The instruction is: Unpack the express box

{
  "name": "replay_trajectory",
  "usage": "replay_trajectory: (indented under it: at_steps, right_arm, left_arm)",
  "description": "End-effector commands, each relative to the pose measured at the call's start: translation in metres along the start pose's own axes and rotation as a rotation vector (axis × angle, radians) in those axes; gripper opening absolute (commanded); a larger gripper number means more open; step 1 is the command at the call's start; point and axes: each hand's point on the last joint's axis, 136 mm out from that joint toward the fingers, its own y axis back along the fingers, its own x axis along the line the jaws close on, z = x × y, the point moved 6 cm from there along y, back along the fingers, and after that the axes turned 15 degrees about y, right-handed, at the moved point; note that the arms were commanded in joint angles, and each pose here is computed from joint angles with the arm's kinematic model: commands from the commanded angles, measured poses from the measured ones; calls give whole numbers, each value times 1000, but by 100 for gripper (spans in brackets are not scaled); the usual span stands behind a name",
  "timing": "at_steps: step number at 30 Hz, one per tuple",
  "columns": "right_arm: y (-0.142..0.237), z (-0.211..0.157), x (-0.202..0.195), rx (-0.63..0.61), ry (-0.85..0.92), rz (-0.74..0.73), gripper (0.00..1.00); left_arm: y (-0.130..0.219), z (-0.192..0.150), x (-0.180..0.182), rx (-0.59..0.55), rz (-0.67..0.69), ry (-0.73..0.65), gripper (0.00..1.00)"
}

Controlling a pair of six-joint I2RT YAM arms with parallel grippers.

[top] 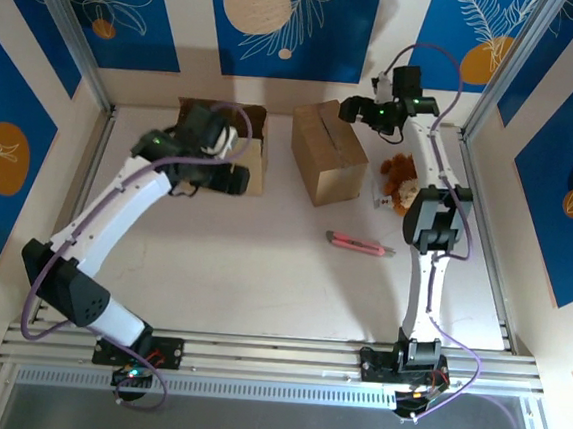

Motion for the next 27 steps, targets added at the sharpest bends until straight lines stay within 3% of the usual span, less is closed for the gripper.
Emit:
replay_trajectory:
  at_steps: [1,5,14,19,27]
  right_arm:
    - [3,3,24,21,-16,114,99]
    - [-5,-8,32,26,-65,197,100]
    - [-10,-53,57,46,-136,317,97]
    - [-11,-79,78,76,-120,346,95]
    - [-4,-125,123,129,-49,379,95]
  left_arm:
    - [-24,-7,-9,-29,-57,57,78]
    - [-72,-12,-12,14,-34,68,68]
    - [-144,17,-10,-6,92,98,66]
    - [-160,35,6,-31,151,156,66]
    - [-157,48,34,-64,173,219,65]
